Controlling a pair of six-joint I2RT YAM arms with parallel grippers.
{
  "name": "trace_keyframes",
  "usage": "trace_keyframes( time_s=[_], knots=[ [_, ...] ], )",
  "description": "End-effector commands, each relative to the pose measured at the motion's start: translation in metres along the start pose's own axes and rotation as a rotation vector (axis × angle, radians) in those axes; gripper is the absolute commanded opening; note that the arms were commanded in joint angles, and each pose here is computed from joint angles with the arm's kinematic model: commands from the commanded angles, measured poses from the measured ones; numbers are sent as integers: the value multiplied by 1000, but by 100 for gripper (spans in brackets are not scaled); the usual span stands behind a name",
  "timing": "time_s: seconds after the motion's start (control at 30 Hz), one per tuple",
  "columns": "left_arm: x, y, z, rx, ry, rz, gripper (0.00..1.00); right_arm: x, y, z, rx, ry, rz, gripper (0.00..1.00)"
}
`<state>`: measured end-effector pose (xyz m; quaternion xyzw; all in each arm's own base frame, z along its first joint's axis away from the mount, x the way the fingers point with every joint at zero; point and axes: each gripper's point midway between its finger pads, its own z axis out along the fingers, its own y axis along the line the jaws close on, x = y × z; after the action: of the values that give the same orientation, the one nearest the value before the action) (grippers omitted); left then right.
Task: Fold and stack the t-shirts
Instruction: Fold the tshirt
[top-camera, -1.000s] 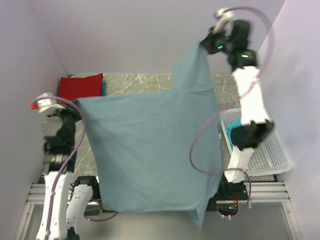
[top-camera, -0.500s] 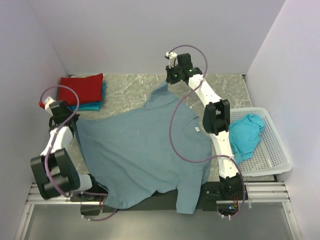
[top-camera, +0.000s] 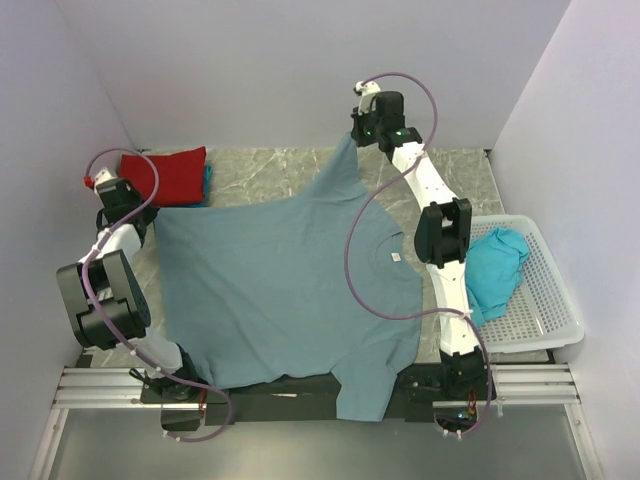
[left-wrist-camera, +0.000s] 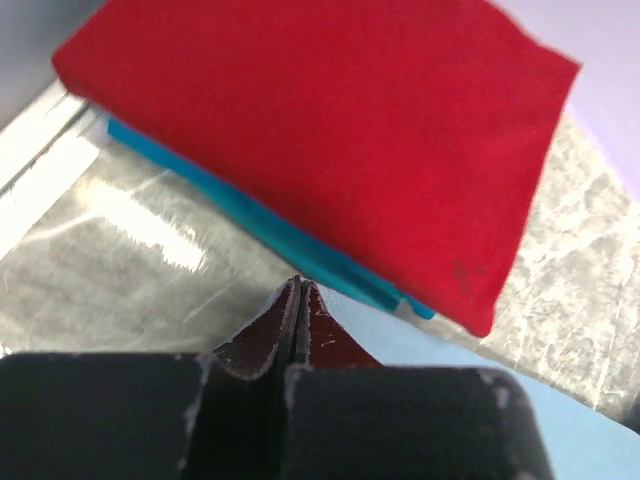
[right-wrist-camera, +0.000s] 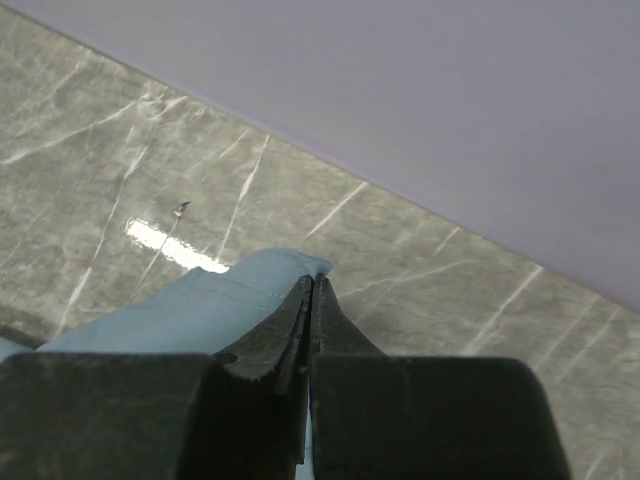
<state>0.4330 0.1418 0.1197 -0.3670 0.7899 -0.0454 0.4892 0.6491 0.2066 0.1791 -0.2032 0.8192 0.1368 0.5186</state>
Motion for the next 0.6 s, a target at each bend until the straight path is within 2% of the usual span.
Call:
trace_keyframes(
  time_s=[0.0, 0.27, 0.57],
  knots=[
    [-39, -25, 1, 99, -91, 51, 0, -87, -4, -42, 16, -199, -24, 0],
    [-43, -43, 14, 179, -44, 87, 0, -119, -4, -61, 16, -271, -23, 0],
    [-29, -32, 11, 163, -31, 97, 0, -125, 13, -85, -62, -263, 14, 0]
  ],
)
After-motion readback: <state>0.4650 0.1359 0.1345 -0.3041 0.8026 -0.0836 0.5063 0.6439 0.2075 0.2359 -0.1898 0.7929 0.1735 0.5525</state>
